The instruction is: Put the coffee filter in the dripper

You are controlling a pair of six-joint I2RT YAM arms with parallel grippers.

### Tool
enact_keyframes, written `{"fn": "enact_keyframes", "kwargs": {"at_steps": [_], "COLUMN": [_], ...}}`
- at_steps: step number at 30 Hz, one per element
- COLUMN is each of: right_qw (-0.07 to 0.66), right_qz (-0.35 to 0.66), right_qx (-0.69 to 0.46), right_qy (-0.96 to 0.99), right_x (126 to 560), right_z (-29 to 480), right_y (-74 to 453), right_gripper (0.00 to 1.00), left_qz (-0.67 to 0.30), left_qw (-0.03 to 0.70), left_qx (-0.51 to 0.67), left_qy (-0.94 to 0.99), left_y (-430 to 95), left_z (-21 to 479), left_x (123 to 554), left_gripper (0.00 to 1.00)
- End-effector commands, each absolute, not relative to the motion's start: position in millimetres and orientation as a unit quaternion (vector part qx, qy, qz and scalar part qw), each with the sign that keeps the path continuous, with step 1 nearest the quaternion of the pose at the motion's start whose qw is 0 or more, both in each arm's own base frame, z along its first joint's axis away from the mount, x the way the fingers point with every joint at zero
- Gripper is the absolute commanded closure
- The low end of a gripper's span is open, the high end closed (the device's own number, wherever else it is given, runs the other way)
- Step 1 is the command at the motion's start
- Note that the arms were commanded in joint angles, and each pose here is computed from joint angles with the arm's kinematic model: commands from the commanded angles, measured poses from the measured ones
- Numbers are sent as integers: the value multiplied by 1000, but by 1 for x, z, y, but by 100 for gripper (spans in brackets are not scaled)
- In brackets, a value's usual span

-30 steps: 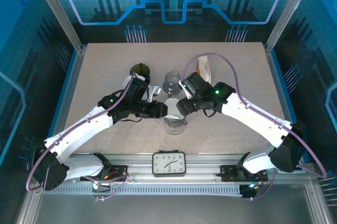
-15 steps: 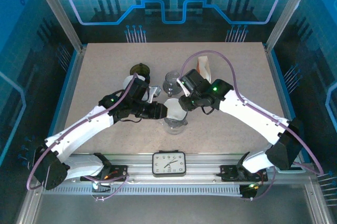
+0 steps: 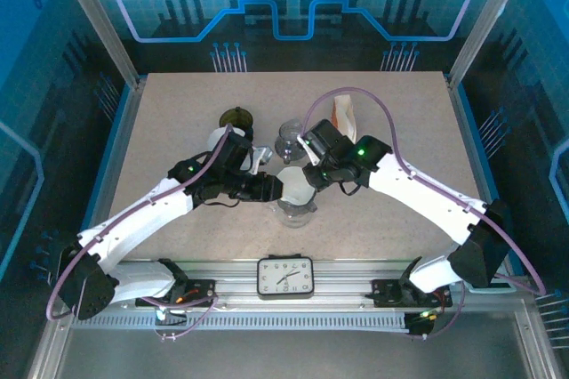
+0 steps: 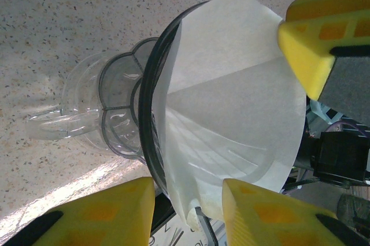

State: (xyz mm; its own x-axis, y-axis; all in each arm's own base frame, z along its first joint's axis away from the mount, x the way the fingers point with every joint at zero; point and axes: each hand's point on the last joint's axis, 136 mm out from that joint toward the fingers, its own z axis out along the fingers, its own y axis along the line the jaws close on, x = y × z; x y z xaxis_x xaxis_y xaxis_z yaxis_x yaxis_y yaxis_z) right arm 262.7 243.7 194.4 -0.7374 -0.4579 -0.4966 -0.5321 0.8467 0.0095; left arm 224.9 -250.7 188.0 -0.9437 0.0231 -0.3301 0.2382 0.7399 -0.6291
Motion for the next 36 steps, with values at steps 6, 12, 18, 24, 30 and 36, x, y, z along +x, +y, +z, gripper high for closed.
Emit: {"fn": "enact_keyframes", "kwargs": {"at_steps": [6,12,18,24,30,36], "right_qw": [265,232,209,193,177,165], "right_qz": [75,101,90,75,64,55], "right_qx": [-257,-266,-267,-266,-264,-262], "right_qy": [926,930,936,941,946,949], "right_x": [264,263,266,266,265,264], "right_z": [205,190,166,148,129,115], "right_y": [245,265,270,267,265,263], "right_gripper": [33,29,29,29,29,29], "left_qz": [-355,-356,-356,-357,-358,-360], "left_qw": [152,153,152,151,148,152], "left_qx": [86,85,84,82,81,77], "left_qy": [918,918,918,918,918,917], "left_y": [-251,-251,-251,-250,-251,-250], "left_z": [190,189,188,186,185,187], "left_x": [223,223,224,224,223,223], "left_gripper": [63,63,63,63,63,63]}}
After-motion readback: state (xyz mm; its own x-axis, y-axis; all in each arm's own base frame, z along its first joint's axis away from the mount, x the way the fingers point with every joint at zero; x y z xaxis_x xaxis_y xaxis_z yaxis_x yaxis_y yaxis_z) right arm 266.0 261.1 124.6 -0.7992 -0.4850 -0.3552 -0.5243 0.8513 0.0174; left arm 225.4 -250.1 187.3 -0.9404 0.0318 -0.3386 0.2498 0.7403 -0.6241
